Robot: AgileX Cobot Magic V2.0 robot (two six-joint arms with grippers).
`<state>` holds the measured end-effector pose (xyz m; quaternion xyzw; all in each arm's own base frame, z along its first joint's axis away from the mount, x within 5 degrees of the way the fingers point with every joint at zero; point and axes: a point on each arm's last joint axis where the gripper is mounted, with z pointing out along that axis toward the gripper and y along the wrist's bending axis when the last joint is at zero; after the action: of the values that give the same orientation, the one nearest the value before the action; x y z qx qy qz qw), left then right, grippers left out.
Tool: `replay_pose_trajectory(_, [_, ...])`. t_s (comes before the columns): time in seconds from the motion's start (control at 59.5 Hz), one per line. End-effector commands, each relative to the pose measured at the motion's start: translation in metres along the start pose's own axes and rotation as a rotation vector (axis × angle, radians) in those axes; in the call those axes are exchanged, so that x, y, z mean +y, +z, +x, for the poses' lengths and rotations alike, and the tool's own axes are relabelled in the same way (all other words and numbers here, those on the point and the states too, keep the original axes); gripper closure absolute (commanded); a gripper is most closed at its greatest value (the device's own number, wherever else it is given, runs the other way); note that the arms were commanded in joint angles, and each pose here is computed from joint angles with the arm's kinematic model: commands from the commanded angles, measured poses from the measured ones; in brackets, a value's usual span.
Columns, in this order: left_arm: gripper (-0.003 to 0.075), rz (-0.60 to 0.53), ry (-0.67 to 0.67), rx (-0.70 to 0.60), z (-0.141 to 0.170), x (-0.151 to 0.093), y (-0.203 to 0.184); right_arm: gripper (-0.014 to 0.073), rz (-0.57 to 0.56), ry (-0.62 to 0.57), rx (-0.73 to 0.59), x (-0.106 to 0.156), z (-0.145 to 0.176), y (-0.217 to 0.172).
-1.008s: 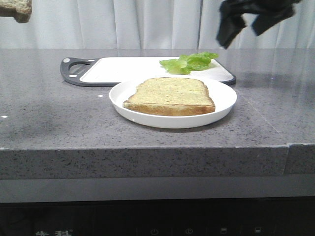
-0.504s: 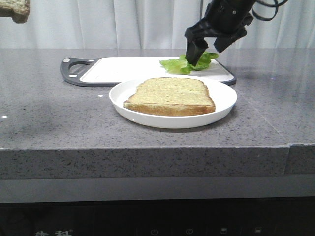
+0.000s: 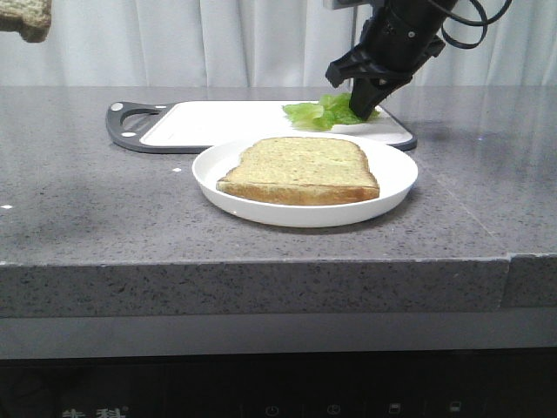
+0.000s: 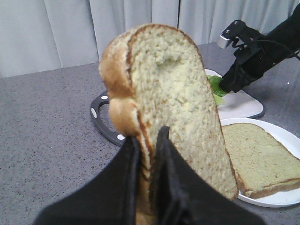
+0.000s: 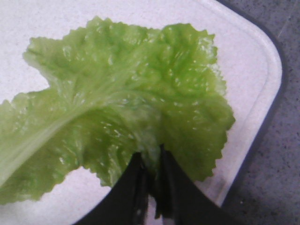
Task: Left arm grabs bread, right arm adds lettuce
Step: 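Lower the right gripper onto the lettuce leaf and grasp it, then carry the lettuce with the right gripper onto the bottom bread slice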
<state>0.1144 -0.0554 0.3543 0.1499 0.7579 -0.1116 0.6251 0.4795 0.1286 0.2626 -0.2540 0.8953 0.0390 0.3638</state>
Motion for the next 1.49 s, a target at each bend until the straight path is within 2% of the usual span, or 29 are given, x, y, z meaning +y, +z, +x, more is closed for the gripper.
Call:
replay_pose_trajectory(0.0, [0.0741, 0.028, 0.004, -0.076, -0.014, -0.002, -0.004, 0.0654, 0.044, -0.014, -0.129, -0.006, -0.026, -0.041])
replay_pose_trajectory(0.302, [0.0741, 0.019, 0.004, -0.065, -0.013, -0.001, -0.004, 0.0655, 0.058, -0.013, -0.207, -0.005, -0.041, -0.081])
replay_pose_trajectory(0.437, [0.0741, 0.019, 0.004, -0.065, -0.013, -0.001, -0.004, 0.0656, 0.020, 0.019, -0.254, 0.000, -0.047, -0.107])
replay_pose_trajectory(0.588, [0.0741, 0.019, 0.004, -0.065, -0.013, -0.001, -0.004, 0.0656, -0.014, -0.003, -0.321, 0.014, -0.045, -0.138])
replay_pose_trajectory(0.89, [0.0741, 0.019, 0.004, -0.065, -0.013, -0.001, -0.004, 0.0656, -0.005, -0.029, -0.437, 0.067, 0.015, -0.177])
replay_pose_trajectory(1.092, [0.0741, 0.019, 0.004, -0.065, -0.013, -0.001, -0.004, 0.0656, -0.079, 0.002, -0.393, 0.100, 0.066, -0.175])
replay_pose_trajectory(1.226, [0.0741, 0.021, 0.004, -0.067, -0.013, -0.001, -0.004, 0.0656, -0.100, 0.005, -0.341, 0.108, 0.084, -0.164])
replay_pose_trajectory(1.478, [0.0741, 0.022, 0.004, -0.068, -0.013, -0.001, -0.004, 0.0656, -0.089, 0.030, -0.356, 0.109, 0.090, -0.158])
